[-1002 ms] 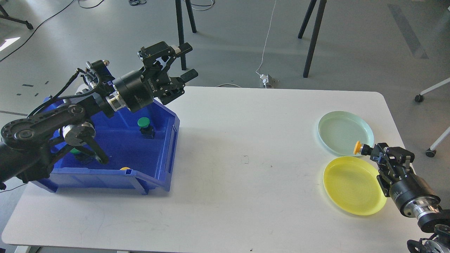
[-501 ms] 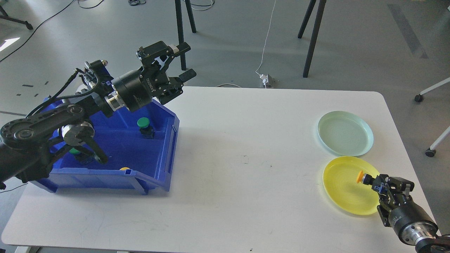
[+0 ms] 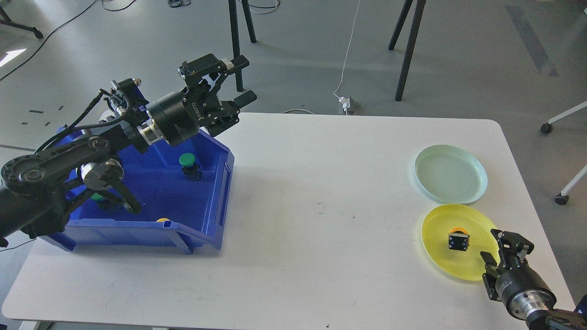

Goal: Pass button and place on color plate
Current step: 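Carry the button with the right gripper and place it on the yellow plate, then lower the left gripper into the bin and grasp a green-topped button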

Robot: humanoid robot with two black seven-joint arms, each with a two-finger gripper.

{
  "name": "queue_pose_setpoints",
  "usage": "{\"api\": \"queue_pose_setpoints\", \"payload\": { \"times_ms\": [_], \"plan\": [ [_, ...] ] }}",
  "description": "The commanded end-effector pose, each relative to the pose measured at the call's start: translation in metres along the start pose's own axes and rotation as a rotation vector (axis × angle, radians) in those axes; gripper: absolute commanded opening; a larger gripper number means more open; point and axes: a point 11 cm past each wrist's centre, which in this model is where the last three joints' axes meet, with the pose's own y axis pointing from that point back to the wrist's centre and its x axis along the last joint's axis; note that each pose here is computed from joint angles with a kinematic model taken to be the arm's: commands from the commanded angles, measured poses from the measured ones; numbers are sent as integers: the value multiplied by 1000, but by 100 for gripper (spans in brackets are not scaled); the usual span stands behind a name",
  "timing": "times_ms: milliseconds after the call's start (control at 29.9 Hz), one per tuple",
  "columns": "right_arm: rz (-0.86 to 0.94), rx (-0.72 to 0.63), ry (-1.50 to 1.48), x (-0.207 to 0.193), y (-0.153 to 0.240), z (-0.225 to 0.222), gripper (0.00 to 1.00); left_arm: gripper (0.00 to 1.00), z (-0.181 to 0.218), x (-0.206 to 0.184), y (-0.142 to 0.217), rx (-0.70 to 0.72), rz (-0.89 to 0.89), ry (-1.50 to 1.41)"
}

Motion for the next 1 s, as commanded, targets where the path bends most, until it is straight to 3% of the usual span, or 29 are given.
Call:
{"api": "queue_pose_setpoints", "payload": {
  "times_ms": [0,267,434,501,601,668,802,969],
  "plan": [
    [-6,6,-6,-2,-1,-2,89,81,0,0,0,0,0,0],
    [-91,95,-119,-5,-11,-37,90,81,0,0,0,-1,1,1],
    [-212,244,-238,-7,-21,-89,92,81,2,4,5,9,5,-16],
    [-290,323,-283,-10,-24,-116,93,82,4,12,16,26,25,-37],
    [-409,398,-309,-19,-31,-153,93,87,20,43,60,86,109,-123],
    [-479,450,-315,-26,-35,-176,94,92,32,61,91,167,139,-241],
    [-553,512,-311,-32,-41,-207,94,92,52,84,146,391,136,-530],
    [-570,538,-310,-36,-49,-219,95,95,59,96,187,656,58,-804]
  ]
}}
